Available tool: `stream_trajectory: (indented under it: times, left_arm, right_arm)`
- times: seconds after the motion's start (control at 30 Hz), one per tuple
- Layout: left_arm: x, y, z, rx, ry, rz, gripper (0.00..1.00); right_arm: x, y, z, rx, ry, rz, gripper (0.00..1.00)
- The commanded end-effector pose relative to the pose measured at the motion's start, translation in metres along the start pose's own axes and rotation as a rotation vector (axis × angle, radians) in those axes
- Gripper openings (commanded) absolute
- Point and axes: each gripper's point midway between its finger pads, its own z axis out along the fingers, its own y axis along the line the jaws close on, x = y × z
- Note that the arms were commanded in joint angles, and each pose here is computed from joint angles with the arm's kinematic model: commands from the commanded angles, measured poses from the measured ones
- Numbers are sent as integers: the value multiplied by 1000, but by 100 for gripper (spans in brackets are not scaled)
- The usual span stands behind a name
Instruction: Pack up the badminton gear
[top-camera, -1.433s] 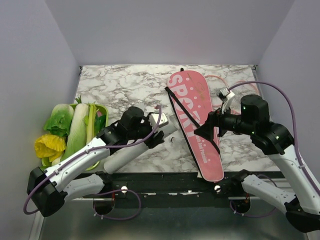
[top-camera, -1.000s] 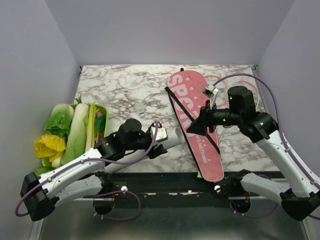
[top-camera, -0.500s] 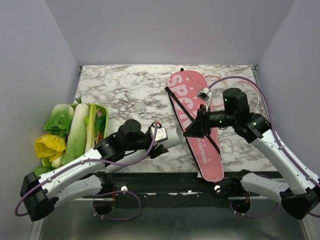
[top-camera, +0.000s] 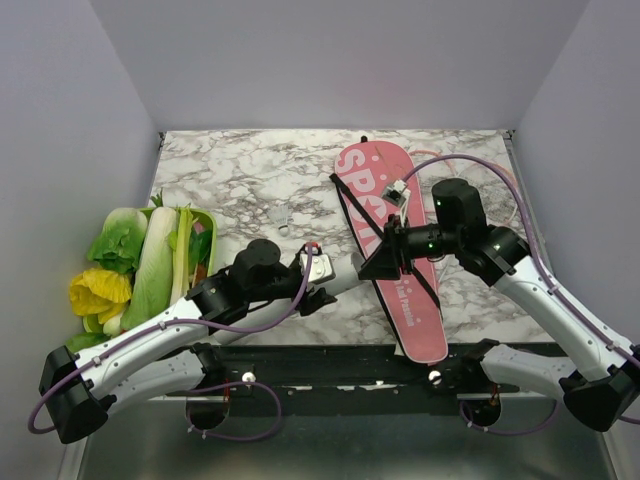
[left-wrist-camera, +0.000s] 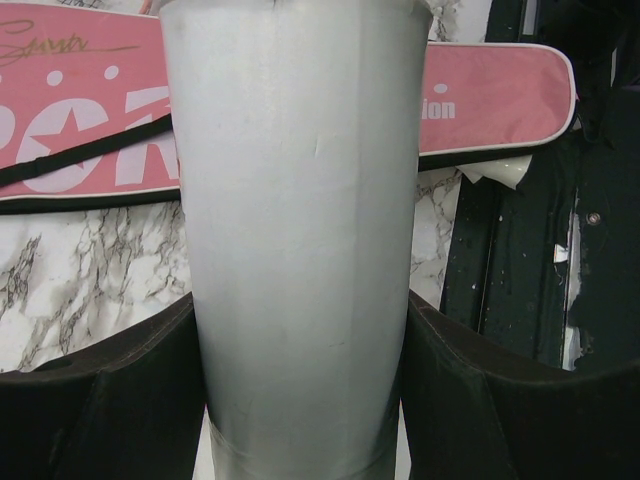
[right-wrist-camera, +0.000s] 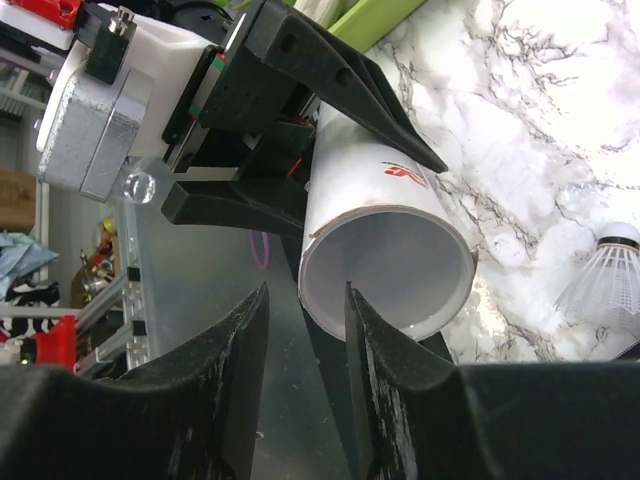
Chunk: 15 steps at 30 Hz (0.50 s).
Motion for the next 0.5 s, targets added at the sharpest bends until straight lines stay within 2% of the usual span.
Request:
stream_trajectory:
  times: [0.0, 0.23, 0.47]
  left_arm:
    - [-13, 3, -1, -21, -52, 26, 0]
    - [-15, 2, -1, -19, -58, 20, 0]
    - [-13, 1, 0, -16, -54, 20, 0]
  right_arm:
    - [-1, 4, 6, -24, 6, 4, 44]
    - [-1, 6, 12, -29, 15, 3, 40]
    - [-2, 8, 13, -24, 15, 4, 23]
